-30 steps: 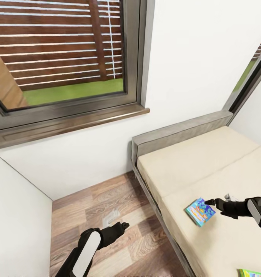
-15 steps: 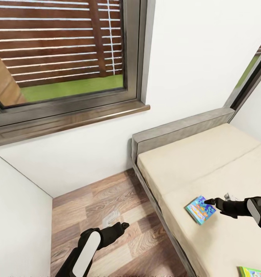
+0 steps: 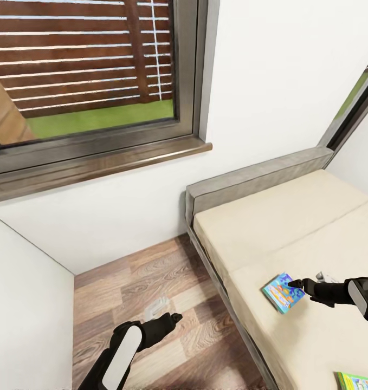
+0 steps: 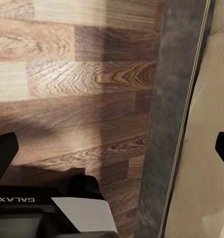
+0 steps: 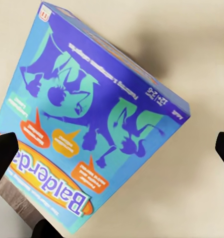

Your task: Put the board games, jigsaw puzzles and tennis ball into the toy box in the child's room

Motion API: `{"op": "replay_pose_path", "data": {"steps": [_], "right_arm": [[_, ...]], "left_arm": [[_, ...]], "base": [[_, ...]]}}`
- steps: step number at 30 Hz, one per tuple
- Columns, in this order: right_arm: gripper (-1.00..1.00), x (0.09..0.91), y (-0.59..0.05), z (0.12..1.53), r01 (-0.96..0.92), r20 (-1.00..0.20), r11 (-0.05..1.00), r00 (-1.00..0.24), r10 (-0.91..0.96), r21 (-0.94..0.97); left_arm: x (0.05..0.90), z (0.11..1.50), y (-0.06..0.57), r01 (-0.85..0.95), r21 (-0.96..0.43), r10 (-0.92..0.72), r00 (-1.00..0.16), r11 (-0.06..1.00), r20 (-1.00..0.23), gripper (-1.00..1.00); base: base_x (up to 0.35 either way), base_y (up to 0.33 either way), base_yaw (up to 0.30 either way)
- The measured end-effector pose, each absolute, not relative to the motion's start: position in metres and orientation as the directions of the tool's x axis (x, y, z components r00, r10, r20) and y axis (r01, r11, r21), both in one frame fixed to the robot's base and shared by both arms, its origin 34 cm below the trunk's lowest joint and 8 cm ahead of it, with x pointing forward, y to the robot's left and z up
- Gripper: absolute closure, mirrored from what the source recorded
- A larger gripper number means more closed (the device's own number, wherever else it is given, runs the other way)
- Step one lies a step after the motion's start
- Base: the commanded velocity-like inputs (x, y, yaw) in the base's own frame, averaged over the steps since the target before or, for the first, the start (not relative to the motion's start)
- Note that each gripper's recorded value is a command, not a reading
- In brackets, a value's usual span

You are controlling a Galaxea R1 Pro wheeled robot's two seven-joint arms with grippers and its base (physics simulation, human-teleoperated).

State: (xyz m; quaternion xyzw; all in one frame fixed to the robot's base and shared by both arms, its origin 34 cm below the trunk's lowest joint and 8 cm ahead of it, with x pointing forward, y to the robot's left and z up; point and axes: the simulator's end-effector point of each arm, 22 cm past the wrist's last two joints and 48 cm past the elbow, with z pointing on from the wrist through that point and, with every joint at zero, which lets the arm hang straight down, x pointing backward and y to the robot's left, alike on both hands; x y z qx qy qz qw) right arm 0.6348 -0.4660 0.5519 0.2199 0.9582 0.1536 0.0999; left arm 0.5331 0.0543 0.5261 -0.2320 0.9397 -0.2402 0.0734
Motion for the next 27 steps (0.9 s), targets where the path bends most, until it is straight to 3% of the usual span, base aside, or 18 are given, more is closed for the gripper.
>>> {"op": "replay_pose_path", "data": {"steps": [27], "right_arm": [[-1.0, 0.625, -0.466, 0.531, 0.398, -0.096, 0.859, -0.889, 0.448, 0.321]], "left_arm": [[0.521, 0.51, 0.054, -0.42, -0.468, -0.471, -0.882, 0.777, 0.01, -1.0]], "base": [[0.0, 0.0, 0.0]]}}
